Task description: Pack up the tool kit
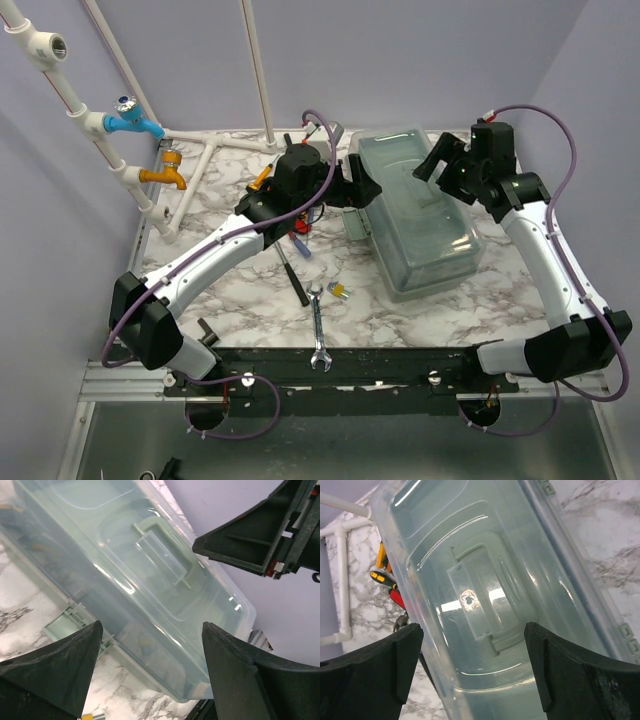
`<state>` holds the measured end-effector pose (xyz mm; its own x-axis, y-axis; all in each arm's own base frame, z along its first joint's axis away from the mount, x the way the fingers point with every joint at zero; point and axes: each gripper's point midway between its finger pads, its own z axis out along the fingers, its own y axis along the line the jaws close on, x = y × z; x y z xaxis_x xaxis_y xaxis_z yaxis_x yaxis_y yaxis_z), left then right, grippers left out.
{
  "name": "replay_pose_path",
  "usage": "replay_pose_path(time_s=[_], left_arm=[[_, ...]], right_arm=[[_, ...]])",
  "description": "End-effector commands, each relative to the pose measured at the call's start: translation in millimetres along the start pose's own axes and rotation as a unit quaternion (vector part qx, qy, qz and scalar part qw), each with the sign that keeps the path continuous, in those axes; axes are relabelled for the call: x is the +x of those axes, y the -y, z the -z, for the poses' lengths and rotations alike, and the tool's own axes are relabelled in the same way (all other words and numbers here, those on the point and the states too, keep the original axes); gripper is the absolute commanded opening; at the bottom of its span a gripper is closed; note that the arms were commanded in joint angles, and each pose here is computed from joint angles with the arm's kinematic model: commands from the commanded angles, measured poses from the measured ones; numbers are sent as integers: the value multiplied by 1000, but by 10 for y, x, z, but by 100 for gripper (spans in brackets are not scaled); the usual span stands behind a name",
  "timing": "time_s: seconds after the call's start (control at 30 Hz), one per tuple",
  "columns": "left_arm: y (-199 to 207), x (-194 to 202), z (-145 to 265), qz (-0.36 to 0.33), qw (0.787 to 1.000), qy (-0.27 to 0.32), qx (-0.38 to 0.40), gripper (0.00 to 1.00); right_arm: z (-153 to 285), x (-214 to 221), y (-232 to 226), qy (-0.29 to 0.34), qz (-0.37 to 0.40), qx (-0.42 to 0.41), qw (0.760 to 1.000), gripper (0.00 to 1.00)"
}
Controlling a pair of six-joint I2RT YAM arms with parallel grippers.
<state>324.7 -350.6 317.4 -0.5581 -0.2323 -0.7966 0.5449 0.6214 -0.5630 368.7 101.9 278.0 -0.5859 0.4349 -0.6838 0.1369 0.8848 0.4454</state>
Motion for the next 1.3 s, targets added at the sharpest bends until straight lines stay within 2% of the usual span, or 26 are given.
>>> replay_pose_path(time_s=[0.0, 0.1, 0.2, 0.4, 0.73, 0.93, 1.13, 1.27], left_arm=[[-187, -50, -4, -5, 998, 15, -55, 83], [-192, -86, -9, -10, 998, 23, -55, 84], [-183, -99, -34, -12, 998, 25, -53, 84], [-173, -118, -133, -16, 998, 25, -48, 84], [-240, -68, -348, -23, 998, 17, -49, 85], [-253, -26, -376, -26, 998, 12, -47, 85], [-264, -5, -358, -38, 998, 7, -47, 85], [-250, -4, -365, -39, 998, 6, -41, 85]], right_arm=[[-70, 85, 93, -34, -56, 45, 997, 89], [-91, 149, 239, -48, -66, 91, 993, 85], [-139, 244, 285, -63, -74, 100, 990, 85], [-220, 275, 524, -73, -75, 177, 979, 86], [-157, 31, 457, -55, -30, 202, 977, 86], [-303, 273, 565, -81, -27, 207, 975, 86], [-335, 415, 448, -107, -46, 169, 979, 86], [-243, 433, 561, -117, -20, 221, 968, 90]])
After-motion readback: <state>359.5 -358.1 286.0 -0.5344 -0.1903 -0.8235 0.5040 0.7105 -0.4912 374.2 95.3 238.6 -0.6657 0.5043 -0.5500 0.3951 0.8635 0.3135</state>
